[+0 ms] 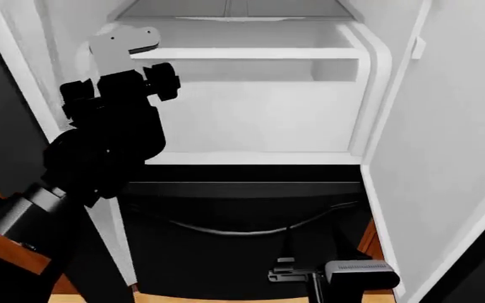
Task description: Open the fridge doors
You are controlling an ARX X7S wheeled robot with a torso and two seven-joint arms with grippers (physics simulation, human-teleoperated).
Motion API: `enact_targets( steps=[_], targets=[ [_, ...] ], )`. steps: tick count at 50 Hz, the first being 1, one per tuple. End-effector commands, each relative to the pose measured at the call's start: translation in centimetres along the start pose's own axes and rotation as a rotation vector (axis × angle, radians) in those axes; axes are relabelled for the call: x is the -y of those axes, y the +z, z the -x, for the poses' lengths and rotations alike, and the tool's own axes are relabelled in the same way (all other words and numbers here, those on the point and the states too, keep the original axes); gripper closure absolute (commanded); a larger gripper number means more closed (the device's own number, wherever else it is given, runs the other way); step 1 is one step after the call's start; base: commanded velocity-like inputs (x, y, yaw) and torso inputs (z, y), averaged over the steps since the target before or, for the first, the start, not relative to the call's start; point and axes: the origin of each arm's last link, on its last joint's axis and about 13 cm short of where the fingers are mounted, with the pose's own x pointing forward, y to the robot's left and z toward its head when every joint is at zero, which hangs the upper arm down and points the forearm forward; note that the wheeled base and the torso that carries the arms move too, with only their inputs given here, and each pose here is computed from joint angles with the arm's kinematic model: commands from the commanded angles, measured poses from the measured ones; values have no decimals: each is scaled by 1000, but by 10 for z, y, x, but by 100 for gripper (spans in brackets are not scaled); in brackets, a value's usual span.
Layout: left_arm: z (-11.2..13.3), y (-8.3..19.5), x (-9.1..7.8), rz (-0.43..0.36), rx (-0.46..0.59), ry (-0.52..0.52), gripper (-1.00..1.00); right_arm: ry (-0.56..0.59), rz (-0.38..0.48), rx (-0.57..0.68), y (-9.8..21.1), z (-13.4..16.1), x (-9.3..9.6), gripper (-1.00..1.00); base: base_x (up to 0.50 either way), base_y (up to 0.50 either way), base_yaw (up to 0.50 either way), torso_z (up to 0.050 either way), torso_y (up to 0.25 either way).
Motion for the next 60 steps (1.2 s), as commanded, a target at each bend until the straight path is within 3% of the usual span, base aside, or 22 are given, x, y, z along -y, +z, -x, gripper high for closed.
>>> enact_targets(
  steps=[1, 23, 29, 34, 49, 60],
  targets=[
    [-35, -15, -40, -23, -20, 133, -100, -13, 28, -4, -1, -1, 0, -100, 0, 0, 0, 0, 0],
    [-63, -18, -70, 0, -36, 180, -100, -35, 82, -22, -2, -3, -1, -100, 0, 0, 0, 0, 0],
    [-56, 6, -72, 86, -79, 163, -100, -33, 87, -24, -2, -2, -1, -100, 0, 0, 0, 0, 0],
    [-59, 26, -84, 111, -60, 188, -100, -33, 90, -22, -2, -2, -1, -100, 0, 0, 0, 0, 0],
    [-72, 35, -120, 98, -31, 261, -100, -37, 104, -21, -2, -2, -2, -100, 1, 1, 2, 0, 0],
    [-77, 31, -136, 90, -33, 327, -100, -35, 107, -22, -2, -2, -2, -100, 9, 6, 7, 0, 0]
  ],
)
